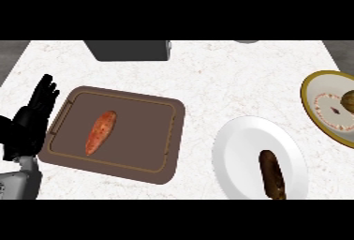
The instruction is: Pick the squash from the plate and place it in the bowl
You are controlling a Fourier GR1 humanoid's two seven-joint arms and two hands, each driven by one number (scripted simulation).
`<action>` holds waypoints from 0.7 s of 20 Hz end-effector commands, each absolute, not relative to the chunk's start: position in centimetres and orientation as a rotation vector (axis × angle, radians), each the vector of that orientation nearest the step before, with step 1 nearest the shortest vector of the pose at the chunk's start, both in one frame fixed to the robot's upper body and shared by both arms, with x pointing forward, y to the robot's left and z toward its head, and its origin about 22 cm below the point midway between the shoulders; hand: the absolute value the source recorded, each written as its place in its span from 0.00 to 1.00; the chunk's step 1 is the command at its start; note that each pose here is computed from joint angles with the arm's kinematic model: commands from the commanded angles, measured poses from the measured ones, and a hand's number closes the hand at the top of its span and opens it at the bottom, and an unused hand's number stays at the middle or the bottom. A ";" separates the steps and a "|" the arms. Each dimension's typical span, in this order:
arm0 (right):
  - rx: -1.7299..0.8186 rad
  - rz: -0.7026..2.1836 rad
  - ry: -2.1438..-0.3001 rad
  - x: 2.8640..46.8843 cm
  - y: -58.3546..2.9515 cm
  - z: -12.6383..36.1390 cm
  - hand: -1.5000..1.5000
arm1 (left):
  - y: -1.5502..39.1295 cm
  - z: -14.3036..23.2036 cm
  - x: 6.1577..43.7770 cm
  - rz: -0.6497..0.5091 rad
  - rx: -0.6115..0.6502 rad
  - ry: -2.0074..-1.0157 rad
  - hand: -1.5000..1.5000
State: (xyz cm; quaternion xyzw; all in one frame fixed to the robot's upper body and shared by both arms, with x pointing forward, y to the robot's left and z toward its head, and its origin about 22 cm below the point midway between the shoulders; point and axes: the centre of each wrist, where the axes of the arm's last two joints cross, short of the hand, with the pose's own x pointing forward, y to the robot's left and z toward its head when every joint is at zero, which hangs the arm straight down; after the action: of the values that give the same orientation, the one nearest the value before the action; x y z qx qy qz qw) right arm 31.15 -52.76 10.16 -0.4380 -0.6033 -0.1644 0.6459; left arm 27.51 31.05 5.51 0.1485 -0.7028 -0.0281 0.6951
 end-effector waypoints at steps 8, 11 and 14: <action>-0.870 -0.544 -1.447 17.3 -61.0 8.6 0.00 | 31.7 4.0 26.4 -0.060 0.337 -1.566 0.50; -0.852 -0.541 -1.479 12.3 -62.2 7.2 0.00 | 31.4 4.8 25.8 -0.059 0.336 -1.572 0.50; -0.726 -0.558 -1.510 11.3 -62.5 7.0 0.00 | 31.0 7.0 28.9 -0.055 0.331 -1.573 0.50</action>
State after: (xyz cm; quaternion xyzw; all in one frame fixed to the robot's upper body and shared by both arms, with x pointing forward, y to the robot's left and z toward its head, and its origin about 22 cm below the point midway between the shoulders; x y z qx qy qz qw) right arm 14.59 -61.40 7.01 -0.3530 -0.6408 -0.2405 0.6379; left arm 27.19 31.06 5.90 0.1518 -0.7026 -0.0268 0.6947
